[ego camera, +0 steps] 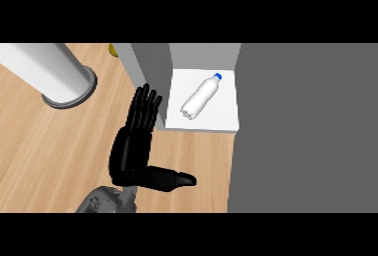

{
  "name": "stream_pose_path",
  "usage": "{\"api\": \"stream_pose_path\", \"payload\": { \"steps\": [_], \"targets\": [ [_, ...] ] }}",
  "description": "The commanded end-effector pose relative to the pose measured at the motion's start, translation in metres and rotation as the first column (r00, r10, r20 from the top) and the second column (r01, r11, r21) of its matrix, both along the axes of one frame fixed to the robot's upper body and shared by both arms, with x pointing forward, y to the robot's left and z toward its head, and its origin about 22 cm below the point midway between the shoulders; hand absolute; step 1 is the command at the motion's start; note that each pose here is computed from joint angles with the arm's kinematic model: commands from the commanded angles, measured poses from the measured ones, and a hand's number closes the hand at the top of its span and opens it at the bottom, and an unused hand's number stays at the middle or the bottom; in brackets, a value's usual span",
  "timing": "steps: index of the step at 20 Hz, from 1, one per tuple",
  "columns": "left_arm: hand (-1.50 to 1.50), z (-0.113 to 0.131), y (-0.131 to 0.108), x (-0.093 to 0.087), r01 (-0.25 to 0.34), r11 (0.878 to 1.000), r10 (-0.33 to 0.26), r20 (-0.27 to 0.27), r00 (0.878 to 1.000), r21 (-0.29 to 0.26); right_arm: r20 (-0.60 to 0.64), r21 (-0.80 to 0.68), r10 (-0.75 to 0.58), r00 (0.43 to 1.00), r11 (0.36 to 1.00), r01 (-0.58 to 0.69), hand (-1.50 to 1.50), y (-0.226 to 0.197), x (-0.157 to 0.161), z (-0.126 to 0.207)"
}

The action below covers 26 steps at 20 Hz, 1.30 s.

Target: Pick up the bottled water, place it into the cabinet and close the cabinet

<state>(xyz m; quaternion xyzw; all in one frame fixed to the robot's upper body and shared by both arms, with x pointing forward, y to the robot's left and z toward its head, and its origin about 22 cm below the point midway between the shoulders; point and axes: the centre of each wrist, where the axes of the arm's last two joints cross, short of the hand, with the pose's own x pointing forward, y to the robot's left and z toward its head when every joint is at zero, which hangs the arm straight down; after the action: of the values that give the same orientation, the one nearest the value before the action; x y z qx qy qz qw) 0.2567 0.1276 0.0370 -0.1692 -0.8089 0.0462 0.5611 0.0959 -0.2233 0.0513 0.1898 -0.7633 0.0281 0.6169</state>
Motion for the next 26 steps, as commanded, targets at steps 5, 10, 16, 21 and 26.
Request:
{"api": "stream_pose_path", "payload": {
  "steps": [5, 10, 16, 21, 26],
  "targets": [
    [-1.50, 0.038, 0.026, -0.086, -0.018, 0.998, 0.020, 0.032, 0.999, -0.059, -0.049, -0.153, 0.241, 0.969, 0.957, -0.245, 1.50, -0.004, -0.007, 0.015],
    [-1.50, 0.040, 0.067, -0.120, -0.105, 0.994, 0.106, 0.060, 0.992, -0.028, 0.012, -0.196, 0.396, 0.918, 0.901, -0.386, 1.50, 0.013, -0.010, 0.024],
    [-1.50, 0.045, 0.091, -0.150, -0.144, 0.989, 0.146, 0.062, 0.987, -0.024, 0.039, -0.254, 0.459, 0.888, 0.864, -0.435, 1.50, 0.034, -0.013, 0.052],
    [-1.50, 0.052, 0.109, -0.167, -0.129, 0.991, 0.132, 0.062, 0.989, -0.045, 0.049, -0.263, 0.477, 0.877, 0.854, -0.450, 1.50, 0.060, -0.008, 0.057],
    [-1.50, 0.057, 0.129, -0.188, -0.125, 0.991, 0.127, 0.033, 0.991, -0.056, 0.033, -0.248, 0.495, 0.868, 0.846, -0.472, 1.50, 0.079, -0.012, 0.058]
  ]
}}
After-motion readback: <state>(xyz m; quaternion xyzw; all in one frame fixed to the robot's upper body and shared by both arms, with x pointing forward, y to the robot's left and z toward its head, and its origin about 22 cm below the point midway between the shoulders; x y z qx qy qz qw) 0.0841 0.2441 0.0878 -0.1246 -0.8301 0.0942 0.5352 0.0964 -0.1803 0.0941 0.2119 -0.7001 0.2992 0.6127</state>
